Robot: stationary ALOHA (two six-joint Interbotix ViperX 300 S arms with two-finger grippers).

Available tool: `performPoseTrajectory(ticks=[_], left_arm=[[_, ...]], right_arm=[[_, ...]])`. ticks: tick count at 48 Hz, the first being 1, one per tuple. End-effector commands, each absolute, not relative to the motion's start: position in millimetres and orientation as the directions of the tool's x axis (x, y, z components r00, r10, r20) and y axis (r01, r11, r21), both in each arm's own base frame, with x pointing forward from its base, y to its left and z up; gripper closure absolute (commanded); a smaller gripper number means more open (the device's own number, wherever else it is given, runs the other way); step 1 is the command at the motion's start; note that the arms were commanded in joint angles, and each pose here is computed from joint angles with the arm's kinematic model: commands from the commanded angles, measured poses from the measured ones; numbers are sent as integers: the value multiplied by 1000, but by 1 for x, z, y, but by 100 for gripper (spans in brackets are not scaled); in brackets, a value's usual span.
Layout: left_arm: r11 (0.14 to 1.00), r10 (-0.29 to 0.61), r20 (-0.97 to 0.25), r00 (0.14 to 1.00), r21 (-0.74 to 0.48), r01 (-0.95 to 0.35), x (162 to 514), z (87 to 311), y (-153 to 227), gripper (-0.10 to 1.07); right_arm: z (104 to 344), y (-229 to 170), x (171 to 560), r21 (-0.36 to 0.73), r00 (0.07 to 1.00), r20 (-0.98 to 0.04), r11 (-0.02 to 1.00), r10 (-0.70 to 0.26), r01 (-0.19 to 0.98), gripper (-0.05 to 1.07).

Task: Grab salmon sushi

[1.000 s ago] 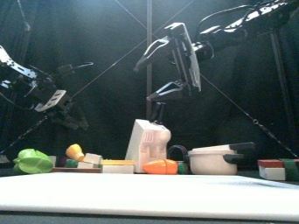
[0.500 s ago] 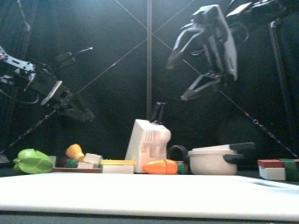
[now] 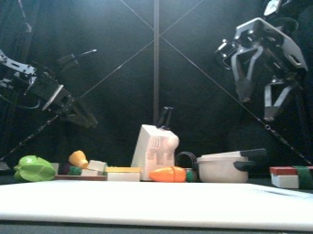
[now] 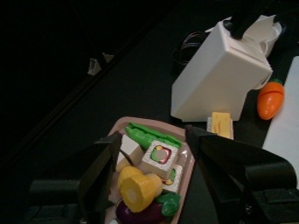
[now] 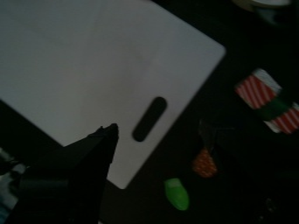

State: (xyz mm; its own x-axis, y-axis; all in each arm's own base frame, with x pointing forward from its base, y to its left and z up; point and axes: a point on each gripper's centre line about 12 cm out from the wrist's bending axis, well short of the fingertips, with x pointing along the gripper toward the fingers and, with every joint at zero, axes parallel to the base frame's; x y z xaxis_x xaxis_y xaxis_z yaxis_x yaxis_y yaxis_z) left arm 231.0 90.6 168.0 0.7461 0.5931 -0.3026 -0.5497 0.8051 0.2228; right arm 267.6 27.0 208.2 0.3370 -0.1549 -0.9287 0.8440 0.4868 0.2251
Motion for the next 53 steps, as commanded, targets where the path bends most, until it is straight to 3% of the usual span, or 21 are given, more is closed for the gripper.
performPoseTrajectory(ticks=[1, 13, 29, 53], left_arm=[[804, 595, -288, 750, 219, -553, 233, 172, 91, 4], [800, 600, -296, 743, 221, -558, 231, 170, 93, 4], [800, 600, -301, 741, 223, -558, 229, 168, 92, 4], [802, 598, -310, 739, 226, -553, 227, 165, 92, 4]], right_arm=[[212, 25, 261, 190, 304, -937, 479, -171, 857, 0], [193, 17, 239, 47, 178, -957, 482, -229, 875, 0], [171, 10, 217, -56, 129, -945, 535, -301, 843, 0], [171, 10, 203, -147, 131, -953, 792, -275, 592, 0]])
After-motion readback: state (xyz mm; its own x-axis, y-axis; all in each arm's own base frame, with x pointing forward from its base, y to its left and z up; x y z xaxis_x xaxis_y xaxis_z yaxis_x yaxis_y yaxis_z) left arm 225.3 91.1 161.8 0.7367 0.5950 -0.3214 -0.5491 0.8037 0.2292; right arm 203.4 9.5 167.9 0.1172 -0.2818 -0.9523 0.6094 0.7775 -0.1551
